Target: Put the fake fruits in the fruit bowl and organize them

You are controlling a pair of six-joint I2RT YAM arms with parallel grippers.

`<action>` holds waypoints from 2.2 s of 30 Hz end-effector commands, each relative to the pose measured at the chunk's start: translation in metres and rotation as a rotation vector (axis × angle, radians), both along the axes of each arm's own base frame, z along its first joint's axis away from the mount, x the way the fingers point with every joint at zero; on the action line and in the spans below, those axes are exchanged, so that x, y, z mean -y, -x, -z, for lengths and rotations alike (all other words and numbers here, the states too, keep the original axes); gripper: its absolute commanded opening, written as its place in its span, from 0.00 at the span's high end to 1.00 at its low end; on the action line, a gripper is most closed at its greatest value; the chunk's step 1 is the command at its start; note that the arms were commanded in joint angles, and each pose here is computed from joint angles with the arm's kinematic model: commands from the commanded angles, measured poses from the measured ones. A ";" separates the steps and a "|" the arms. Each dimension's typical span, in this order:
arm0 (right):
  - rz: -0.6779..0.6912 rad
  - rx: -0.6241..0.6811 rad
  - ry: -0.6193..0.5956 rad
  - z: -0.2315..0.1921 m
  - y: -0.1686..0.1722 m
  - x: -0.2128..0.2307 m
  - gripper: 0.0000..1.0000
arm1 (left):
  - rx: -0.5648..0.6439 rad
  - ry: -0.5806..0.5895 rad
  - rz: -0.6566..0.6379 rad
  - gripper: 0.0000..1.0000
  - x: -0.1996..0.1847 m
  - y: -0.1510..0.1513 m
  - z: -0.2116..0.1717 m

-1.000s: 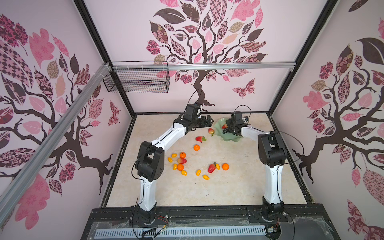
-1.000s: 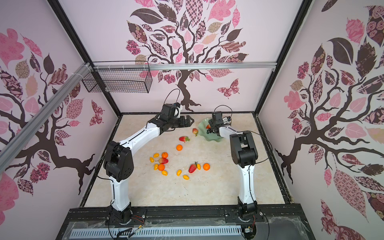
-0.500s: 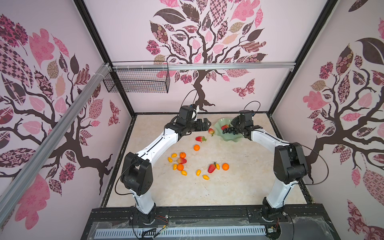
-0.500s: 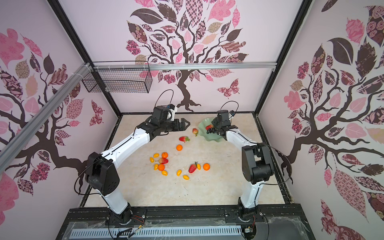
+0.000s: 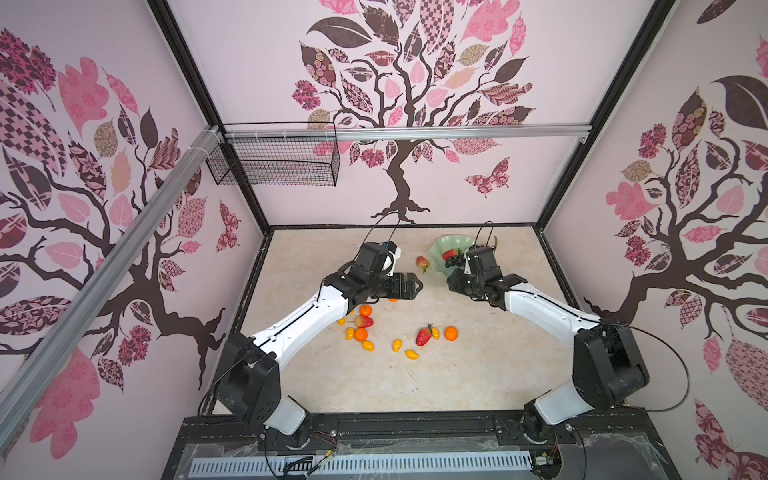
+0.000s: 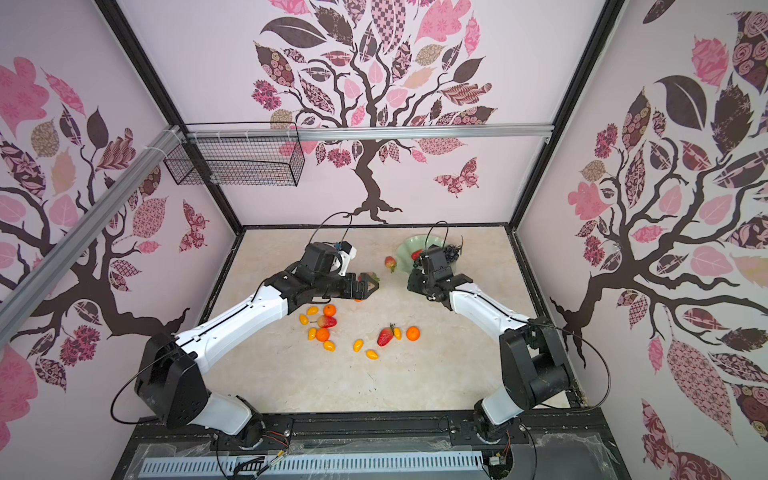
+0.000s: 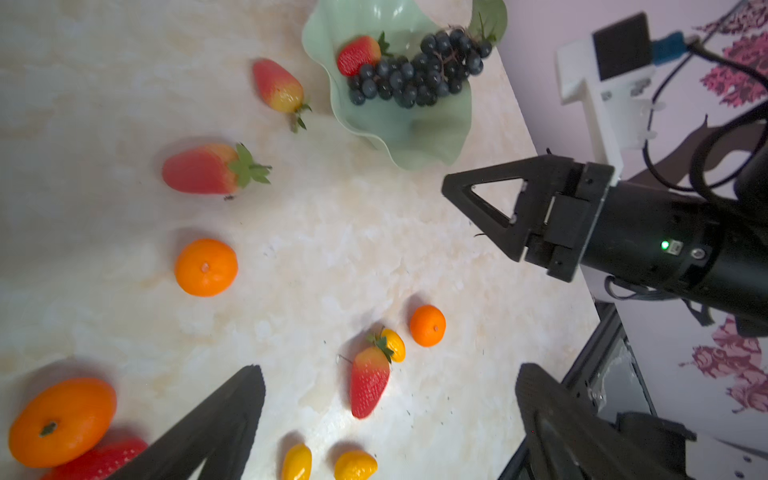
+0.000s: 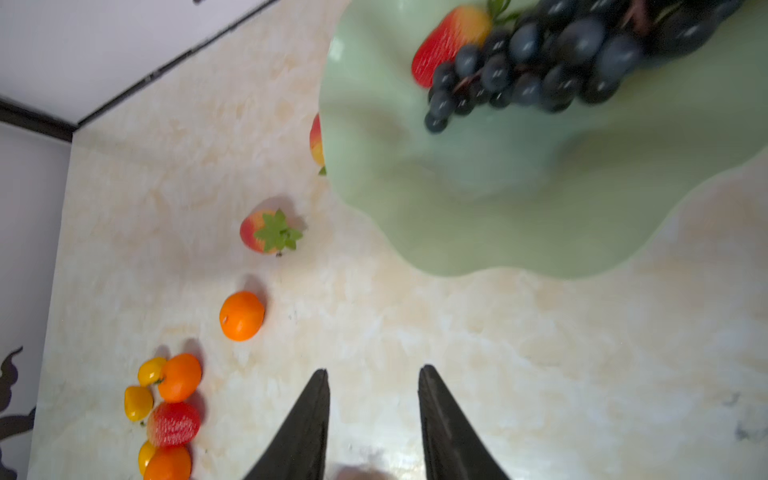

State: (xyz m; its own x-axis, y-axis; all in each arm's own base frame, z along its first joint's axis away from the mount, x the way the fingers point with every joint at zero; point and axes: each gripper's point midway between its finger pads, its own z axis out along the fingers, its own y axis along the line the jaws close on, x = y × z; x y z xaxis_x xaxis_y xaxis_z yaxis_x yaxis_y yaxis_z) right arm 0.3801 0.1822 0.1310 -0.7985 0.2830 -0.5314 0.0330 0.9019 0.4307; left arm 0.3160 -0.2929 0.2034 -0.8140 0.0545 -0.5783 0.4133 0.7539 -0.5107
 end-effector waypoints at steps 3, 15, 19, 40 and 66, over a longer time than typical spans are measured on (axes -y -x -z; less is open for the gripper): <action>-0.046 -0.177 -0.025 0.025 0.054 -0.020 0.61 | -0.051 -0.041 -0.018 0.01 -0.005 0.043 0.033; -0.081 -0.332 0.010 0.079 0.083 -0.053 0.45 | -0.084 -0.007 -0.049 0.01 -0.019 0.073 0.052; -0.080 -0.335 0.021 0.084 0.078 -0.055 0.46 | -0.083 -0.025 -0.039 0.01 -0.020 0.073 0.053; -0.123 -0.401 0.050 0.108 0.074 -0.066 0.60 | -0.107 -0.023 -0.042 0.01 -0.017 0.073 0.057; -0.113 -0.402 0.014 0.112 0.071 -0.073 0.82 | -0.125 -0.026 -0.051 0.01 -0.015 0.071 0.063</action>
